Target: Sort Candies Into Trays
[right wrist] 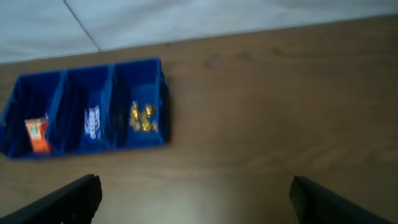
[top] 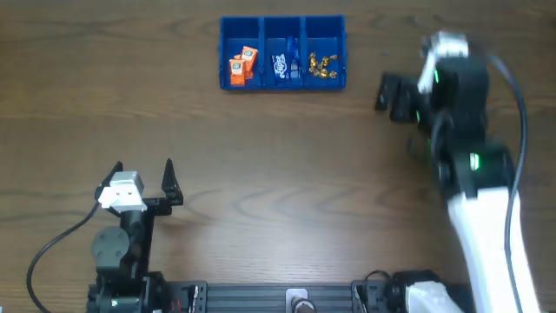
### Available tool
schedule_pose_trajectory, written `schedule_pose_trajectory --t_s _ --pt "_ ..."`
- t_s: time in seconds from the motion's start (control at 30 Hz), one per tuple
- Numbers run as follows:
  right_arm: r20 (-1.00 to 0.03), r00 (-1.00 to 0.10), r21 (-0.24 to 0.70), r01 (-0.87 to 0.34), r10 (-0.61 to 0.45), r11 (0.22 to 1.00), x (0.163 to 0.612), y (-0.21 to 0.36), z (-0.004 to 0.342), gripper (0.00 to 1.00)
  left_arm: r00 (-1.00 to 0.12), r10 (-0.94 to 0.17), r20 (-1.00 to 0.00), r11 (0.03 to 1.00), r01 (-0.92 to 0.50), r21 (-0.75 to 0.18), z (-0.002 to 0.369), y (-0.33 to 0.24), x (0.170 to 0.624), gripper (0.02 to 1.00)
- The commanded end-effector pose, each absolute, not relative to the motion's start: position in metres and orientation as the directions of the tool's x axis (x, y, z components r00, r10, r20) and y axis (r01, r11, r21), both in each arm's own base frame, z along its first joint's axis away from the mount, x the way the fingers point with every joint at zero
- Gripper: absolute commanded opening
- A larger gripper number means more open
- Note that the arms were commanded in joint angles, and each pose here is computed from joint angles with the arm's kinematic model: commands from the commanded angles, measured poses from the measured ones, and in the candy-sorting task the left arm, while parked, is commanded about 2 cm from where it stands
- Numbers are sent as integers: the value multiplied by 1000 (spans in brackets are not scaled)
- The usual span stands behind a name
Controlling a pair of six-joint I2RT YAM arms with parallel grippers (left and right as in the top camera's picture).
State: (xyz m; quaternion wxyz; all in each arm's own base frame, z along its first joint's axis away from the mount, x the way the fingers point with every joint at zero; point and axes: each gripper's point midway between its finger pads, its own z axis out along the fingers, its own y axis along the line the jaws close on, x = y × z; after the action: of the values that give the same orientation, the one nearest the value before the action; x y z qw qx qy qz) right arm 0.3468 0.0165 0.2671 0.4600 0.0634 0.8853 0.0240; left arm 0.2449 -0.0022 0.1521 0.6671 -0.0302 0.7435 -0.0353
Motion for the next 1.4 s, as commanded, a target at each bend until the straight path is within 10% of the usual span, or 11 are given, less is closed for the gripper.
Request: schedule_pose_trajectory --t_s 0.03,0.63,1.4 --pt "-854 -493 99 157 165 983 295 -14 236 998 -158 -89 -983 996 1 -90 136 -2 244 998" --pt "-996 -73 54 -22 53 998 238 3 201 998 -158 -89 -983 996 1 -90 136 -2 244 998" --pt "-997 -73 -21 -77 -27 997 245 16 157 998 -158 -89 -983 996 1 -90 136 -2 244 998"
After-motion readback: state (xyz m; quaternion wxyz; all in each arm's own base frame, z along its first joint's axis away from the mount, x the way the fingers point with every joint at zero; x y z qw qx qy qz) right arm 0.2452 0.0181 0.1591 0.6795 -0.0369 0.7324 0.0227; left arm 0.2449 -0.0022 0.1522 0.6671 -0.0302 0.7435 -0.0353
